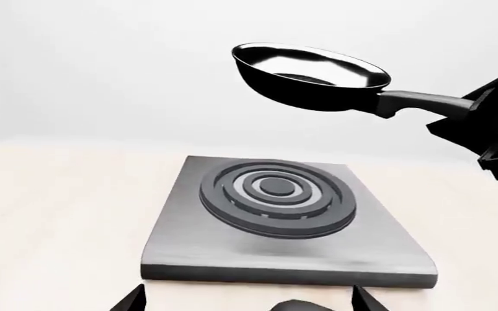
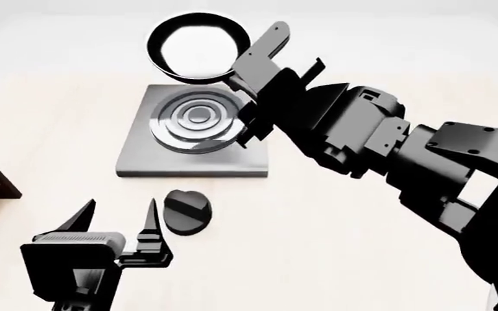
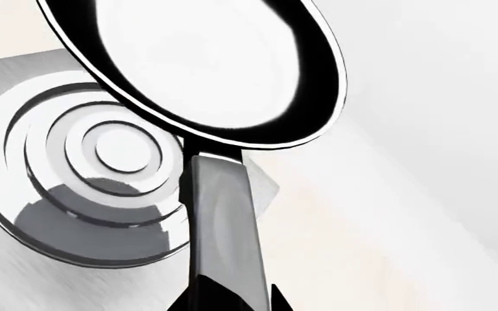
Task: Turn on the stove and put the frying pan on it.
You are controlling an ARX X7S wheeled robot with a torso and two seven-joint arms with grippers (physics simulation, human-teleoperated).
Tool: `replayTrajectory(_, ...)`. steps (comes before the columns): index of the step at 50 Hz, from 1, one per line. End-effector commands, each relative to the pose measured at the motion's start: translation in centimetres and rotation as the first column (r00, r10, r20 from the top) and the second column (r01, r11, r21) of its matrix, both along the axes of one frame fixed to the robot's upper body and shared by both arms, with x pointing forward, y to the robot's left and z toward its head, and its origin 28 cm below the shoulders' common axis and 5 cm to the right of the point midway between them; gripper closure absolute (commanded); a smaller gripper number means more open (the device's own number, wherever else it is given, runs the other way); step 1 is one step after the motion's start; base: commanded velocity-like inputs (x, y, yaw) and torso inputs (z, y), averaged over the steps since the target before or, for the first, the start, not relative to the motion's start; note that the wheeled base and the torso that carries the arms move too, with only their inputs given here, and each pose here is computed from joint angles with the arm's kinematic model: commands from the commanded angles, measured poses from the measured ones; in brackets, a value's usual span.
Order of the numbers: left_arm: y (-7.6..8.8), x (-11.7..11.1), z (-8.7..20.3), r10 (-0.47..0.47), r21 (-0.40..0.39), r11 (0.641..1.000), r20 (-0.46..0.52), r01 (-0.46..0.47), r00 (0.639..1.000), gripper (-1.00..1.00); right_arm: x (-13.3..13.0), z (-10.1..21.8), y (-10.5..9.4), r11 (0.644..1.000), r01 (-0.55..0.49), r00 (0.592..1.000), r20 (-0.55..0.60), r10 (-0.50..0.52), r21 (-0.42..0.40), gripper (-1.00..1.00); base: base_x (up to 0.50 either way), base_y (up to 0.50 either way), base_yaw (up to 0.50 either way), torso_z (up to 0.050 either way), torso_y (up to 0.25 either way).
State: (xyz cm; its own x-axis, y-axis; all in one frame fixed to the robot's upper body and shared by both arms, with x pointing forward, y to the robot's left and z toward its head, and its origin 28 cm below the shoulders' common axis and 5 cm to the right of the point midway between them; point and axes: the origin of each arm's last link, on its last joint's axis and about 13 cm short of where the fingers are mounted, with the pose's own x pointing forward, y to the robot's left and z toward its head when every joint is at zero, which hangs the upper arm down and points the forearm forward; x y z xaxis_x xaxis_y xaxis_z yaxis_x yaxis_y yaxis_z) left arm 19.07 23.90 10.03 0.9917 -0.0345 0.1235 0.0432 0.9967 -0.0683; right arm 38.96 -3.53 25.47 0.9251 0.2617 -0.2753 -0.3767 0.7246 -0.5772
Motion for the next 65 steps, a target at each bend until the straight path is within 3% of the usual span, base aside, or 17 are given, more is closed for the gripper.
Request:
replayTrajectory(1, 0.0, 0.0, 0.0, -0.004, 0.002, 1.000, 0.005, 0.004, 1.000, -1.00, 0.4, 1.2, 0.7, 1.000, 0.000, 0.994, 0.108, 0.002, -0.025, 1.00, 0.00, 0.00, 0.00, 0.000, -0.250)
replayTrajectory(13, 0.1, 0.0, -0.1, 0.004, 0.001, 1.000, -0.005, -0.004, 1.000, -1.00, 0.9, 0.7, 1.3, 1.000, 0.018, 0.994, 0.105, -0.018, -0.001, 1.00, 0.00, 0.00, 0.00, 0.000, -0.240)
replayTrajectory(32, 0.3, -0.1, -0.3, 0.001, -0.027, 1.000, -0.020, -0.002, 1.000, -1.00, 1.3, -0.3, 3.5, 0.999, 0.013, 0.997, 0.079, -0.017, 0.045, 1.00, 0.00, 0.00, 0.00, 0.000, 0.001)
replayTrajectory(65, 0.6, 0.0, -0.2, 0.016, -0.041, 0.999, -0.027, -0.017, 1.000, -1.00, 1.1, -3.5, 3.8, 0.999, -0.017, 1.000, 0.024, 0.017, -0.027, 1.00, 0.00, 0.00, 0.00, 0.000, 0.001)
